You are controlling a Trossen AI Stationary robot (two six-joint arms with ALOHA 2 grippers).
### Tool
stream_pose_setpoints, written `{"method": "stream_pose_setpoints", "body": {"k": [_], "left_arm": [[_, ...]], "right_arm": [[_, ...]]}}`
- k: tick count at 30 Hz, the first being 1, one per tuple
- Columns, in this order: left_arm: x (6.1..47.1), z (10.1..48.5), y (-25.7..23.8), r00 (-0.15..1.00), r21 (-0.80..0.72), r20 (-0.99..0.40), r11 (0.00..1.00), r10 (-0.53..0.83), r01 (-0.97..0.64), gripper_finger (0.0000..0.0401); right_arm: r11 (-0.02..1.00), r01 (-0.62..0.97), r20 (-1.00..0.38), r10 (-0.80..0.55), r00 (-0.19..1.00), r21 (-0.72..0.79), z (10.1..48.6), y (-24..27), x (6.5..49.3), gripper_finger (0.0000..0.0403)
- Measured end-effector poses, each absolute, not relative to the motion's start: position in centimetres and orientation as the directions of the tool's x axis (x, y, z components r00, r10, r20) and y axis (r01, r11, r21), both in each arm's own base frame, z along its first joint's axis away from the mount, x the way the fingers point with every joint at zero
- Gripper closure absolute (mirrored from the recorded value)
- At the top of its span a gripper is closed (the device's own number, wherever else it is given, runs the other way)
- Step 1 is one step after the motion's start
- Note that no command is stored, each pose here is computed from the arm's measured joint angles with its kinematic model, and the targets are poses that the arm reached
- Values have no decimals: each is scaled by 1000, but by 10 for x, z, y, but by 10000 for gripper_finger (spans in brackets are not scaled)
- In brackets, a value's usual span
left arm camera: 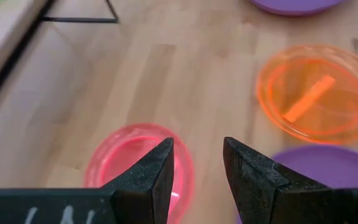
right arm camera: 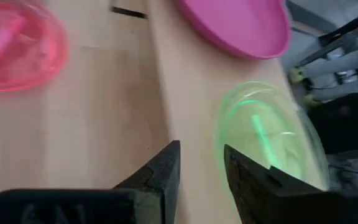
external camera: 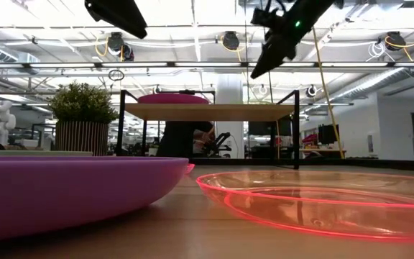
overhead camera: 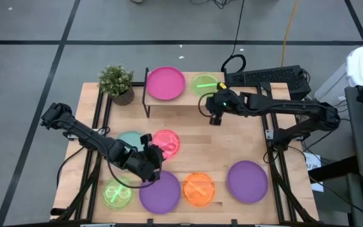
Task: Place and stack plates onto a shelf
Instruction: Stack the purple plate on top of the pink plate on the shelf
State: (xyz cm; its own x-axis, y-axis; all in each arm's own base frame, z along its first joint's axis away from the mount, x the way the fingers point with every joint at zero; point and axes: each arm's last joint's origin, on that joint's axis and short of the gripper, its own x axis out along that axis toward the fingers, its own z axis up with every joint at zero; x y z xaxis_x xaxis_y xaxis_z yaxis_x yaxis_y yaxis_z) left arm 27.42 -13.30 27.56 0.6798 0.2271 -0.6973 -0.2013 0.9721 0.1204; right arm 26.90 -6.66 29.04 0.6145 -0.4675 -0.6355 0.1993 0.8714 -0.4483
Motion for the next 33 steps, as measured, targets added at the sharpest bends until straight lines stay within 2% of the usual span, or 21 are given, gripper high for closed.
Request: {"method": "stream_pose_setpoints", "body": {"k": [8,18,25,33], "left_arm": [[262,275,-156,687,98,-714,990,138,-96,256],[244,274,-187,704,23,-709,999,48,-44,256],[246,255,-230,665,-81,-720,976,-199,204,256],[245,207,-271,556,-110,-778,935,-292,336,256]], "right_arm": [[934,164,-684,-344,644,-316,297,-16,251,293],[968,29,-706,-201,680,-248,268,33,221,293],[978,-14,-666,-131,735,-208,246,44,208,293],[995,16,-682,-82,727,-103,243,48,199,293]]}}
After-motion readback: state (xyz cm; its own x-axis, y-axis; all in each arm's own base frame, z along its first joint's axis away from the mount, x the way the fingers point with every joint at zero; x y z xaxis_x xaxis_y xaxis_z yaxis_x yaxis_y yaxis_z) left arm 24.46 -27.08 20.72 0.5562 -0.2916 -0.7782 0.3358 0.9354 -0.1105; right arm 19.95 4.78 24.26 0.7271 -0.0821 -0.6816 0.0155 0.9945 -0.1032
